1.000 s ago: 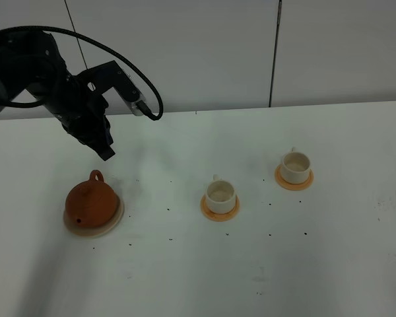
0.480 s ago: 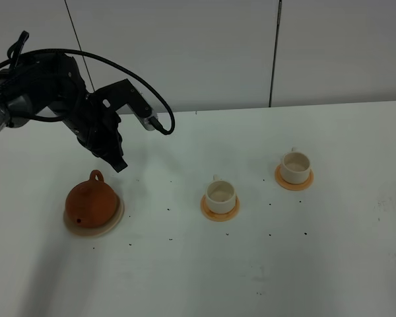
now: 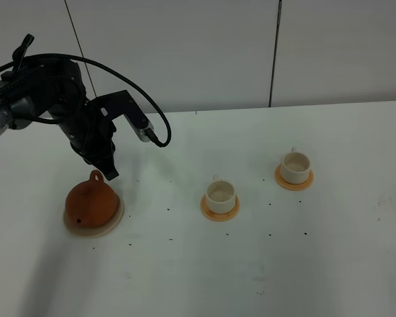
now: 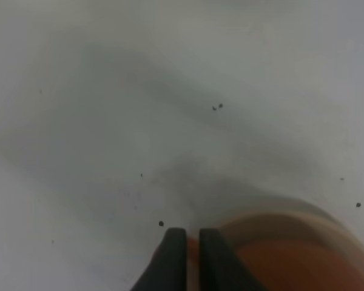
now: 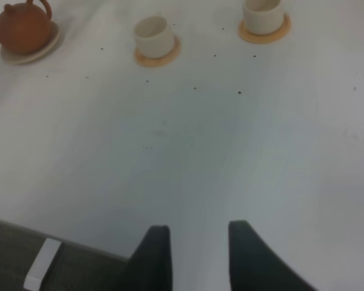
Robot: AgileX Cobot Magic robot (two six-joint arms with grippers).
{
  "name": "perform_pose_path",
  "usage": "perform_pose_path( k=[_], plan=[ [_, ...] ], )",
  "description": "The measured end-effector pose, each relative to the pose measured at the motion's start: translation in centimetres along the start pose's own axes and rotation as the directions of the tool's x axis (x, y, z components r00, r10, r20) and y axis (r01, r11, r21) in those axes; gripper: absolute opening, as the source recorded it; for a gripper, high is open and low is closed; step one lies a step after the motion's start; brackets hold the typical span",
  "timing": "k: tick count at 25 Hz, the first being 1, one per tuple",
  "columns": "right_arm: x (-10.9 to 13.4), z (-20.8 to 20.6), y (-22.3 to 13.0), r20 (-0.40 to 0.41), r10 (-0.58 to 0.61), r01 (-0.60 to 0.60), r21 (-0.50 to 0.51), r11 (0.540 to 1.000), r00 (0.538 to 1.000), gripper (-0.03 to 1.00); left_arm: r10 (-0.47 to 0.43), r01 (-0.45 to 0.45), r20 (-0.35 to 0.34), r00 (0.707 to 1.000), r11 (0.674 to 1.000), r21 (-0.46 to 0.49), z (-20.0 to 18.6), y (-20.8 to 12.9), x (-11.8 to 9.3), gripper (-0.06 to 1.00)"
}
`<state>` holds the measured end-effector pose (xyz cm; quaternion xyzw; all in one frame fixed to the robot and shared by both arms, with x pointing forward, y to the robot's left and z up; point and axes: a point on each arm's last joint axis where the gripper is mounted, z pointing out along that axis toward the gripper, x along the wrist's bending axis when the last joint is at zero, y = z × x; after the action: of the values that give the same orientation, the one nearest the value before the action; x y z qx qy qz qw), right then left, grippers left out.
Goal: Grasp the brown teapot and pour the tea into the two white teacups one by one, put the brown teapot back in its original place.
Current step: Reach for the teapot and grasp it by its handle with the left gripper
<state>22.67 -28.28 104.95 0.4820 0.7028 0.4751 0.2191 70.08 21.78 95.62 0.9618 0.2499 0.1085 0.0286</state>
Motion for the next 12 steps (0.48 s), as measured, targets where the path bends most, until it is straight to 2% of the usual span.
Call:
perform_pose_path(
  k=[12],
  plan=[
    [0.0, 0.0, 0.0, 0.0, 0.0, 0.0, 0.0, 1.0, 1.0, 0.23, 0.011, -0.011, 0.014, 1.0, 0.999, 0.043, 1.4, -0.3, -0.1, 0.11]
  ],
)
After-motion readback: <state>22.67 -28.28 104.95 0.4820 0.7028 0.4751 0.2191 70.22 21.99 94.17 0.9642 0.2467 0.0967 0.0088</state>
